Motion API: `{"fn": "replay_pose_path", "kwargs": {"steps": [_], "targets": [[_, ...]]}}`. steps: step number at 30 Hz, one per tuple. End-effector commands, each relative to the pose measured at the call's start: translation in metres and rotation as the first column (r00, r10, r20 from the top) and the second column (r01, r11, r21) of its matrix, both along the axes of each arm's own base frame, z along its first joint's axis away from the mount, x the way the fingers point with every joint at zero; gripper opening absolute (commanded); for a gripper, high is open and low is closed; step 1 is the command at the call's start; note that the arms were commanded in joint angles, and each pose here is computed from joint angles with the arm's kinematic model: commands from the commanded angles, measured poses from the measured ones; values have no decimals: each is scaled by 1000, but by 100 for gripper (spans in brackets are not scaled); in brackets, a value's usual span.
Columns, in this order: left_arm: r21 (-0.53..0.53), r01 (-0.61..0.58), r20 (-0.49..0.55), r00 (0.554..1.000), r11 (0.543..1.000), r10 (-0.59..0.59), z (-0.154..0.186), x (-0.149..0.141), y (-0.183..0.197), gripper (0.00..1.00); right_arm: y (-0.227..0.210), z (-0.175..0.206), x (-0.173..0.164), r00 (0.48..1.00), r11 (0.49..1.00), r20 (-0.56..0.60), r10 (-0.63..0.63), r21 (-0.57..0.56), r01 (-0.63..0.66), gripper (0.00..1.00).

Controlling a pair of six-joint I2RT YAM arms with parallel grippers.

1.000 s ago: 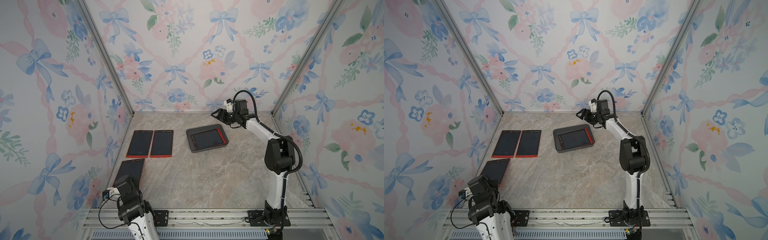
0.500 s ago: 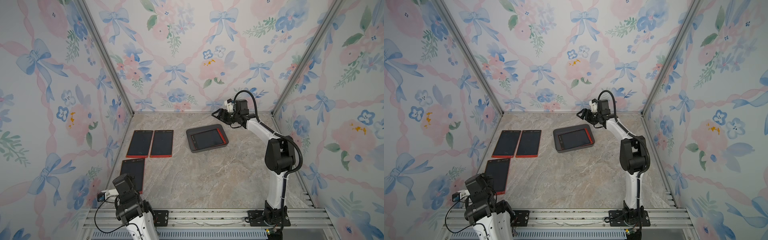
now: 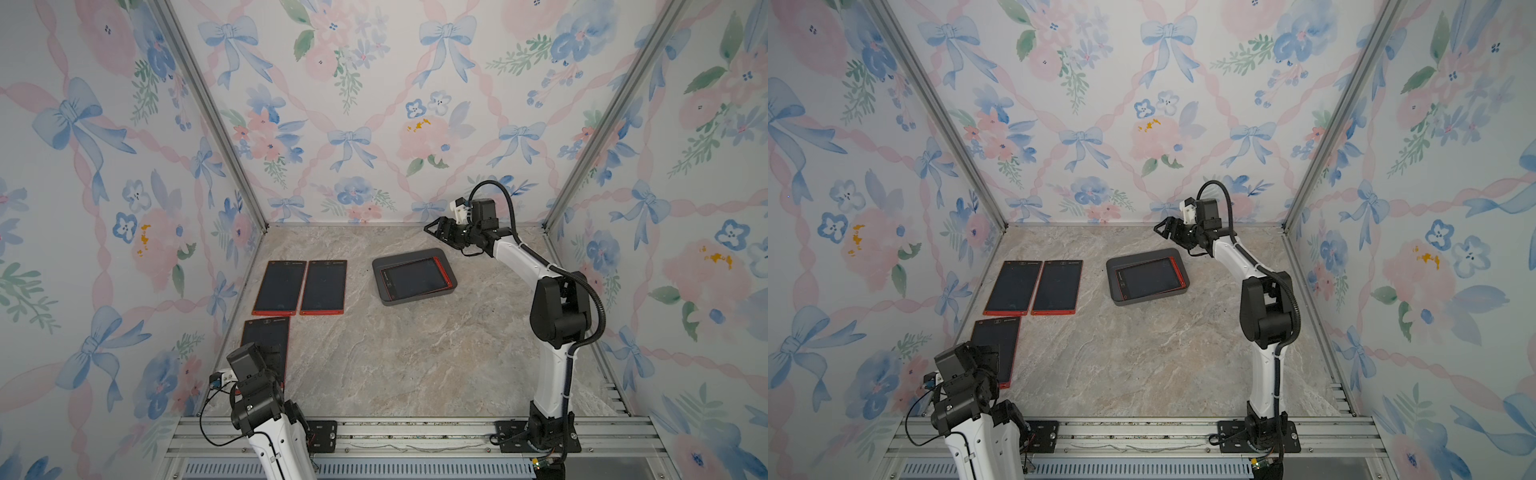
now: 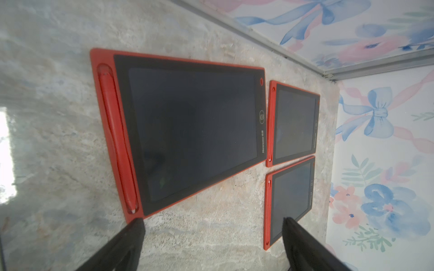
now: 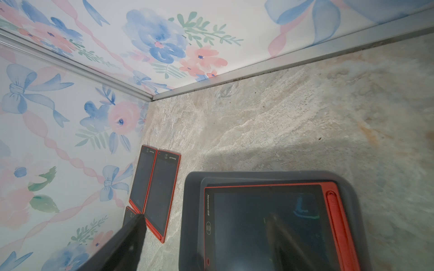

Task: Take out the writing tablet from the storage box
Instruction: Place the writing tablet at the corner of the board.

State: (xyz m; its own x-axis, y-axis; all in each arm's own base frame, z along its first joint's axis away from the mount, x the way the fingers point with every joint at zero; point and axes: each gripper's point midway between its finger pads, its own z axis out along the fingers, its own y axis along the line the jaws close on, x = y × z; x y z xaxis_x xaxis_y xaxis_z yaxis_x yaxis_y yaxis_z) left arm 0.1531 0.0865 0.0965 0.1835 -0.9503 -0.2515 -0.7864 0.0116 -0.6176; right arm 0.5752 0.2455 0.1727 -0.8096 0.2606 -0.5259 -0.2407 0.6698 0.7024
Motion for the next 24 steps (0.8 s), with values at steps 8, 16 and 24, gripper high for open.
{"fn": "replay_pose_path", "kwargs": {"steps": [8,16,24], "targets": [[4,418,-128,901,908,-414,-9,36,-34,98,-6,-28,4,999,1000,-43,-18,-17,17,85],[-94,634,-263,727,767,-634,-31,40,-76,98,-6,-46,9,998,1000,-64,-28,7,29,85],[-138,642,-379,670,754,-639,-49,34,-75,98,-19,-52,13,996,997,-73,-55,49,59,85]]}}
